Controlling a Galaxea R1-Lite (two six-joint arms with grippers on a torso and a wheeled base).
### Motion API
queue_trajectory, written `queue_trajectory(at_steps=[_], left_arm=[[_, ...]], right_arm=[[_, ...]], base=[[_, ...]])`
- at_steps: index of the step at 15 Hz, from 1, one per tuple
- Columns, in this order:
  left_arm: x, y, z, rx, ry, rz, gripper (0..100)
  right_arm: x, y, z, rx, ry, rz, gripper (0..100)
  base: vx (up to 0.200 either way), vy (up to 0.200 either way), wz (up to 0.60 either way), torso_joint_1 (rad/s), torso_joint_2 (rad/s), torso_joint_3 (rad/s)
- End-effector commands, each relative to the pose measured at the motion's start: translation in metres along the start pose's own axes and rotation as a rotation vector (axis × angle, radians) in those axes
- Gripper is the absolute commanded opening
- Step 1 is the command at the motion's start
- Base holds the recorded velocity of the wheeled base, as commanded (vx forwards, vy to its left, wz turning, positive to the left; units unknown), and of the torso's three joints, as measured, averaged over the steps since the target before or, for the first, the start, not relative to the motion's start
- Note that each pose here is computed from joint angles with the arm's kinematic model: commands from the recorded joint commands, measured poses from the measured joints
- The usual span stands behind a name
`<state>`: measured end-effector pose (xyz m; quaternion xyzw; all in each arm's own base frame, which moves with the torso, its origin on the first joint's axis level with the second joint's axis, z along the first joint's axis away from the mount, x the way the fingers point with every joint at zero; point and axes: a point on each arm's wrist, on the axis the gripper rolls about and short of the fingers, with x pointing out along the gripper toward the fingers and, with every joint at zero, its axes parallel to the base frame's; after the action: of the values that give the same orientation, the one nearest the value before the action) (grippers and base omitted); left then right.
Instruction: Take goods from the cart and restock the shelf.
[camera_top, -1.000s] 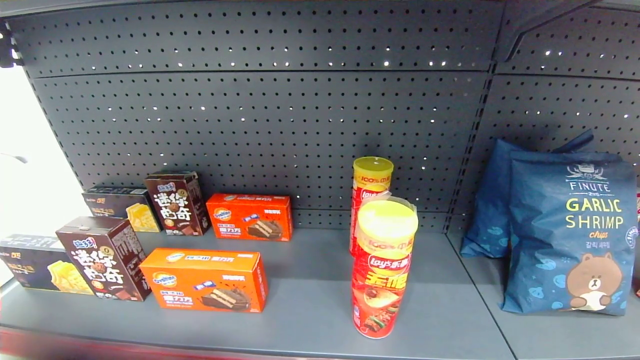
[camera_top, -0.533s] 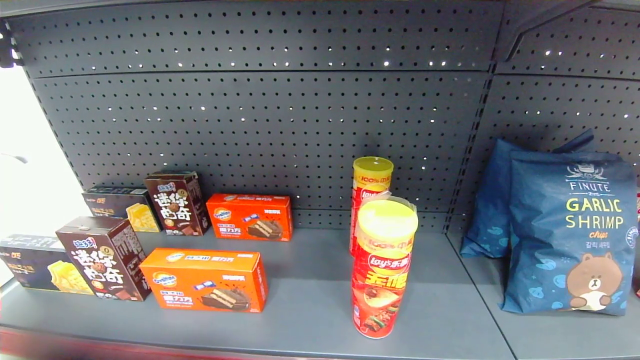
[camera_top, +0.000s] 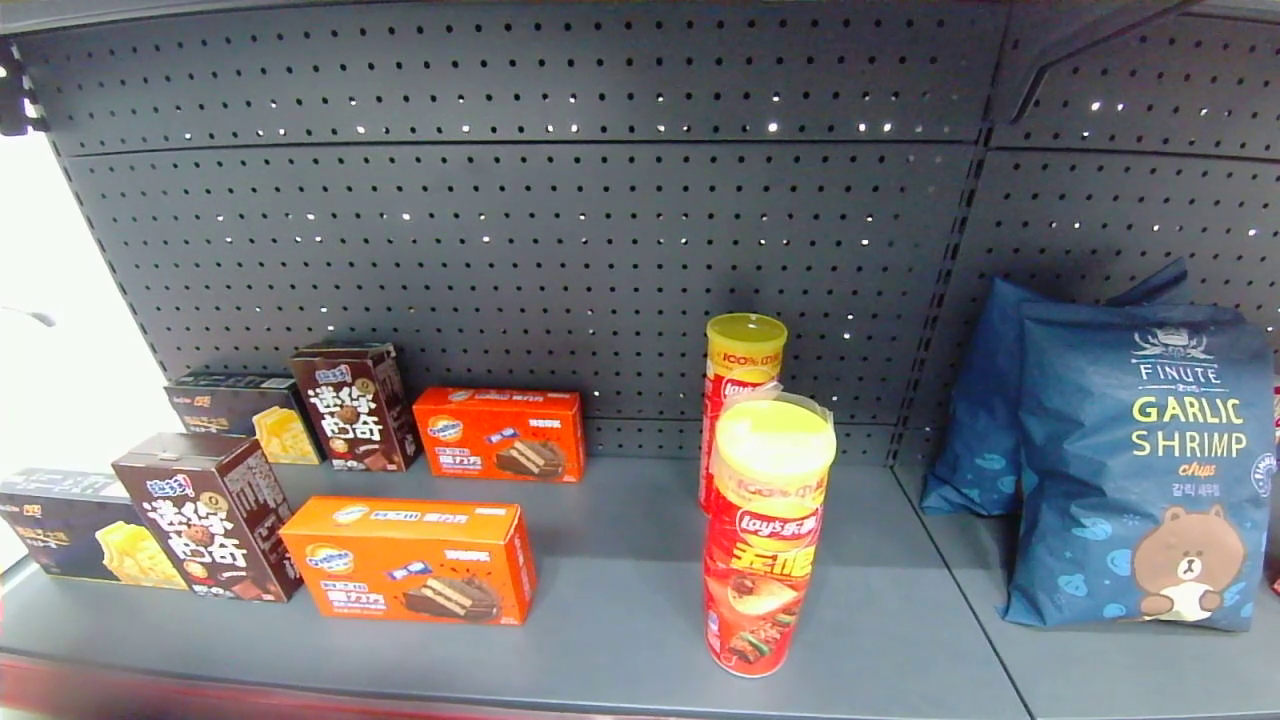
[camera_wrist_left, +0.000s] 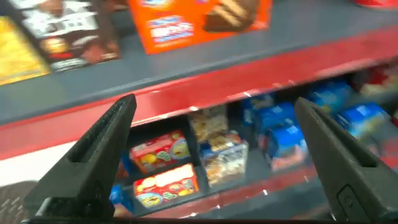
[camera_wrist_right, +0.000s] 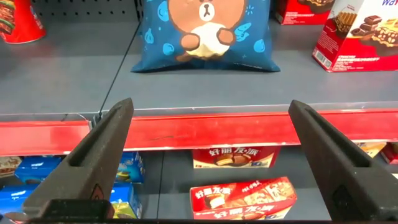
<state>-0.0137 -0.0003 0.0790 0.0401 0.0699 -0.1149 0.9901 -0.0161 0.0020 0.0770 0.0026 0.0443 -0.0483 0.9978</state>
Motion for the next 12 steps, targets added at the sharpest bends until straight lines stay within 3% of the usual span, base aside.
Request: queue_trajectory(at_steps=[1,3,5,7,12], left_arm=[[-0.0020,0.0004,-0.0024,-0.027,-0.047,0.104,100],[-0.0036,-0.0012,-0.0031,-0.080,-0.068,0.255,100],[-0.0072,-0.0026,-0.0043,-0.058,-0.124,0.193,100],[-0.0080,-0.0030,-0.0047,-0.046,-0.136,0.188,100],[-0.0081,-0.0028,-0.0047,-0.066,-0.137,0.196,100]], right_arm=[[0.0004,0.0000,0.0001,0.000,0.005,0.000,100],[0.0004,0.0000,0.0001,0.000,0.005,0.000,100],[0.0004,0.0000,0.0001,0.000,0.005,0.000,100],[0.0004,0.0000,0.0001,0.000,0.005,0.000,100],[0.0004,0.0000,0.0001,0.000,0.005,0.000,100]], base=[[0.000,0.000,0.00,0.000,0.00,0.000],[0.000,0.000,0.00,0.000,0.00,0.000],[0.000,0.000,0.00,0.000,0.00,0.000],[0.000,0.000,0.00,0.000,0.00,0.000],[0.000,0.000,0.00,0.000,0.00,0.000]])
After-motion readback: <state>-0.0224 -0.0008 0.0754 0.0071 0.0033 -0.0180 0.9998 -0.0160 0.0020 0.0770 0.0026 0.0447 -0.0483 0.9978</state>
